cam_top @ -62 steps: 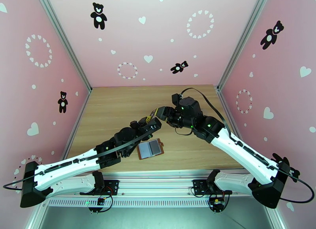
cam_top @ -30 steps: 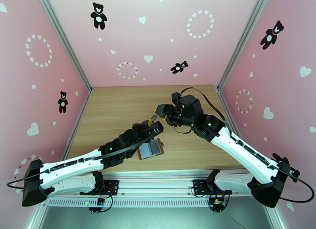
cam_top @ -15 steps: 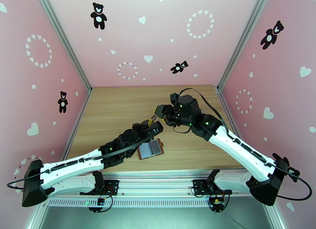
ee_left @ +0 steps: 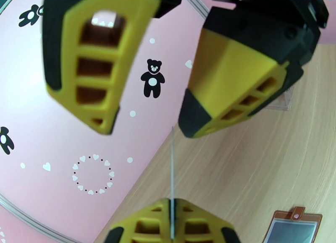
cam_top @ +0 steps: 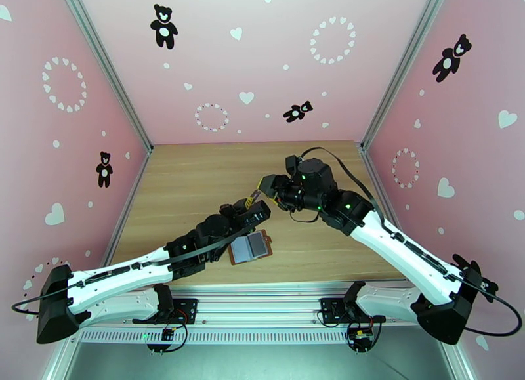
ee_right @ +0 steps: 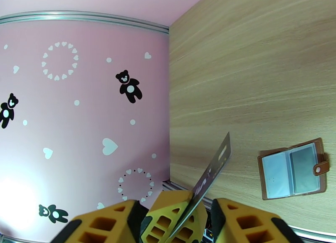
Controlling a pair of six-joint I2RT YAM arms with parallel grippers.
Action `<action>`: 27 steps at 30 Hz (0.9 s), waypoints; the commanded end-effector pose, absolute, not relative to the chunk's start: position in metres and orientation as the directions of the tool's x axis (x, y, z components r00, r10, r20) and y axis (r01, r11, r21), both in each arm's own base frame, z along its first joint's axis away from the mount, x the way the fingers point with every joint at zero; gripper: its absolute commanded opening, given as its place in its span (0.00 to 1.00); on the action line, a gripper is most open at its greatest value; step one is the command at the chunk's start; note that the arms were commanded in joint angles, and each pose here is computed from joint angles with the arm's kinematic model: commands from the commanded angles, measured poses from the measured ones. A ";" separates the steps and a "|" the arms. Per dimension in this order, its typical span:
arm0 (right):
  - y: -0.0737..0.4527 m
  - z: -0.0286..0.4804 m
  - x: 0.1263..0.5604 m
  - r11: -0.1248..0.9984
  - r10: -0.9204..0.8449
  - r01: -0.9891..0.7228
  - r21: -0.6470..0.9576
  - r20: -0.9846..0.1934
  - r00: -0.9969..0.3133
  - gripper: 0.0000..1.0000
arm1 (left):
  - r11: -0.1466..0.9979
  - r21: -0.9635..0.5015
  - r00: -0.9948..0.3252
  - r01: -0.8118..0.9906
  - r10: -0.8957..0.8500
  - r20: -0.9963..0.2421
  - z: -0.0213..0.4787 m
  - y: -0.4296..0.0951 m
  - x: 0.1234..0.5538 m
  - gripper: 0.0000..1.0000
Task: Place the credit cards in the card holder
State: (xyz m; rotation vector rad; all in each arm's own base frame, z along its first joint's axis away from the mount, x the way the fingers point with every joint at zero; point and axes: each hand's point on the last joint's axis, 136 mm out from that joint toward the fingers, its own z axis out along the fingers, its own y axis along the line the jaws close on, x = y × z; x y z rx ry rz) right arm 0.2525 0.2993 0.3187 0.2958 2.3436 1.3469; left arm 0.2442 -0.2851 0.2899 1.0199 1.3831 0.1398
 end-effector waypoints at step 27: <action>0.316 0.310 0.273 0.484 0.394 0.043 0.874 -0.174 -0.902 0.09 | 0.586 0.657 0.257 0.474 0.622 -0.740 0.289 -0.286 0.245 0.29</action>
